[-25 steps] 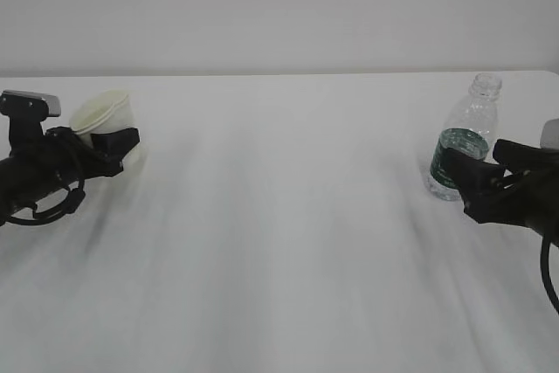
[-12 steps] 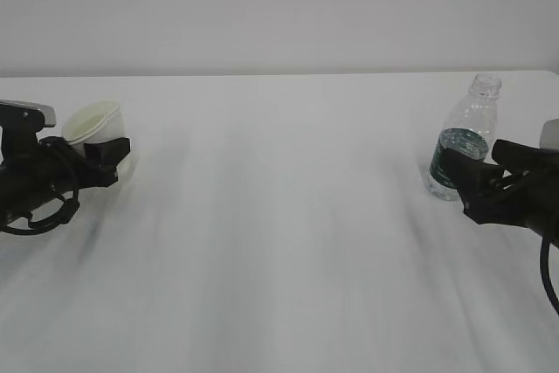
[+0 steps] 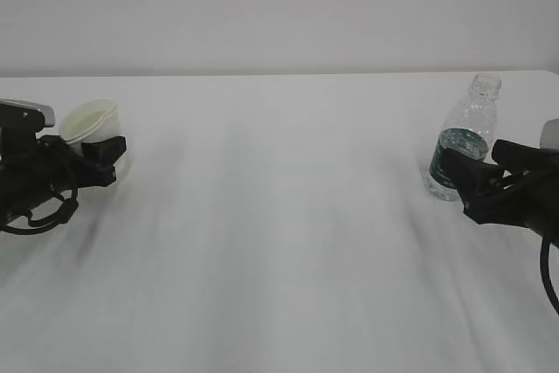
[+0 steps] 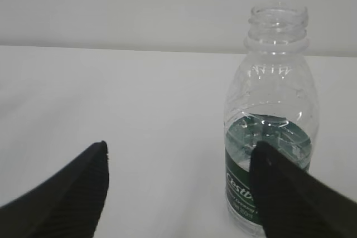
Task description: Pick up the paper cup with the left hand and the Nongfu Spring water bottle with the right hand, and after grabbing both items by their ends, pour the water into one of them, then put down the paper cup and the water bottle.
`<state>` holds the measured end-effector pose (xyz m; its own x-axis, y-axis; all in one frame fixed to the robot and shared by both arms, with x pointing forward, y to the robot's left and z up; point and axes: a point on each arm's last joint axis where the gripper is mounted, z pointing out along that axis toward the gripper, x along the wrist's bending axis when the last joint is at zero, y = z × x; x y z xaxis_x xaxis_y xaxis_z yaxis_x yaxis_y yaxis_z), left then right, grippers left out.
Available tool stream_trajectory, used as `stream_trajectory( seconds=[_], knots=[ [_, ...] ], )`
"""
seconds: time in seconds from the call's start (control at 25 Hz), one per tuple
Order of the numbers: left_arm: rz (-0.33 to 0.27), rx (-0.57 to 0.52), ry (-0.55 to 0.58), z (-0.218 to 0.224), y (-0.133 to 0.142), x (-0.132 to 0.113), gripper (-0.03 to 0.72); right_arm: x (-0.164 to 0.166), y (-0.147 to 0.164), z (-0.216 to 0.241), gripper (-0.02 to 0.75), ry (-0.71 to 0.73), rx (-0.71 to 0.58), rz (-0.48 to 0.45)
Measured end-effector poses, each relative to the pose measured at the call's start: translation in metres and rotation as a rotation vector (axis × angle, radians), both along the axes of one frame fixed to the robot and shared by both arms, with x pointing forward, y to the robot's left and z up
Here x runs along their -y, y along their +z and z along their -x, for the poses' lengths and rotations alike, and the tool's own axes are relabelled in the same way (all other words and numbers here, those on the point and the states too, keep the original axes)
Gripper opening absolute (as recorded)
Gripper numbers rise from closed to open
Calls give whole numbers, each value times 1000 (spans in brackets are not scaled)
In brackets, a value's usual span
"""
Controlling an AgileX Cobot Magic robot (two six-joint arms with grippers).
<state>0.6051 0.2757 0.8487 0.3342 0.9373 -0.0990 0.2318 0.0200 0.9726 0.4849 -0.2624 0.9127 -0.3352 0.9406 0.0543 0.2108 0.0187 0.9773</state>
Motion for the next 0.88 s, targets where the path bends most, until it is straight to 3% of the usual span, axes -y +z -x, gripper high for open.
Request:
stream_trajectory(
  seconds=[0.88],
  knots=[
    [-8,-8,-20,2,-3,2,367,0,0,0,588,2,0,1]
  ],
)
